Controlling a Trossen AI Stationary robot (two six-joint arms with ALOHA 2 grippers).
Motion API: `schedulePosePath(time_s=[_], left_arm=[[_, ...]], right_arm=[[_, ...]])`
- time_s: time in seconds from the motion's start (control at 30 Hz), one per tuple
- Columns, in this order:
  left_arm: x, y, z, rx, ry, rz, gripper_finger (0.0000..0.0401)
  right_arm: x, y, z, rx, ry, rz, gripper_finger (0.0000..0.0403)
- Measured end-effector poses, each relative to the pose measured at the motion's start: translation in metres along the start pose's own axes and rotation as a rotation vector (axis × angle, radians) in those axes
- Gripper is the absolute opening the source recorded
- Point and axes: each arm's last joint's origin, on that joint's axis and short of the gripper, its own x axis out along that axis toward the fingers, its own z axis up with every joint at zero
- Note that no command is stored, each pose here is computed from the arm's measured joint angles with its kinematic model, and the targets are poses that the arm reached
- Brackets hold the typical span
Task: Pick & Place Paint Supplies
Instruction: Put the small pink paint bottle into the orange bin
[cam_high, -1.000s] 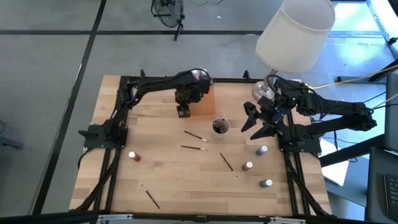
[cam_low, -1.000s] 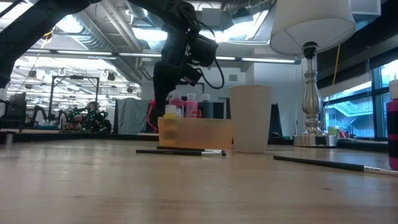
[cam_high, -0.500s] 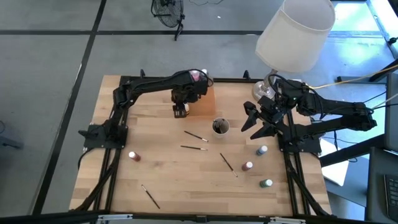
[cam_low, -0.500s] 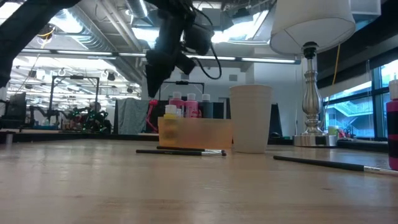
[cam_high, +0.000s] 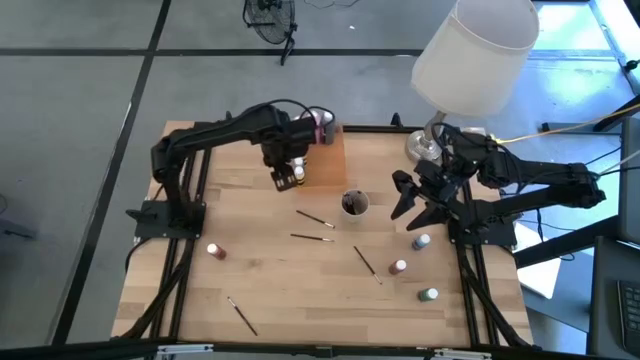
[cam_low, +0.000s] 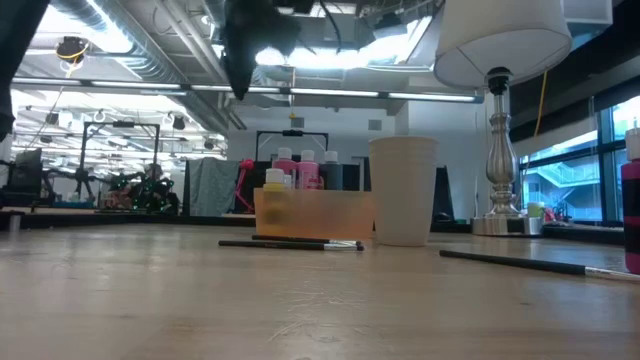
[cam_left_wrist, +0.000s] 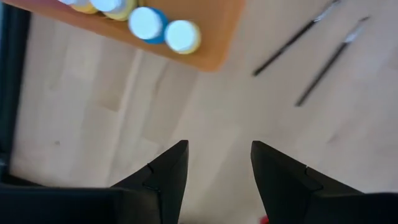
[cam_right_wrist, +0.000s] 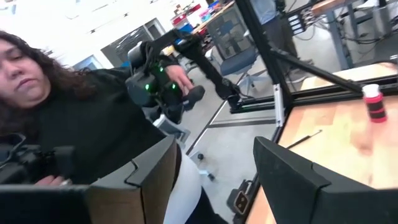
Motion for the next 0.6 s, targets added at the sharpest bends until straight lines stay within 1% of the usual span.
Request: schedulePosePath(time_s=[0.13,0.27,0.4,0.53,0.6], left_arm=[[-0.012,-0.015,-0.009,-0.017,-0.042,-0.031,0.017],[-0.015,-0.037,-0.009,0.046,-0.116,-0.053,0.0171],[-0.017,-0.064,0.0,0.188,-0.26,-0.09,0.0167],[-0.015,-0.09,0.01,0.351,-0.399,-0.114,0.0164],[-0.012,-0.1,0.013,0.416,-0.422,-0.114,0.0163]], right_arm=[[0.005,0.005,-0.003,0.006,0.013,0.018,0.022],[0.009,0.011,-0.006,0.003,0.032,0.049,0.022],[0.014,0.017,-0.01,0.0,0.035,0.048,0.022],[0.019,0.023,-0.013,0.004,0.047,0.075,0.022],[0.021,0.026,-0.015,0.016,0.049,0.072,0.022]])
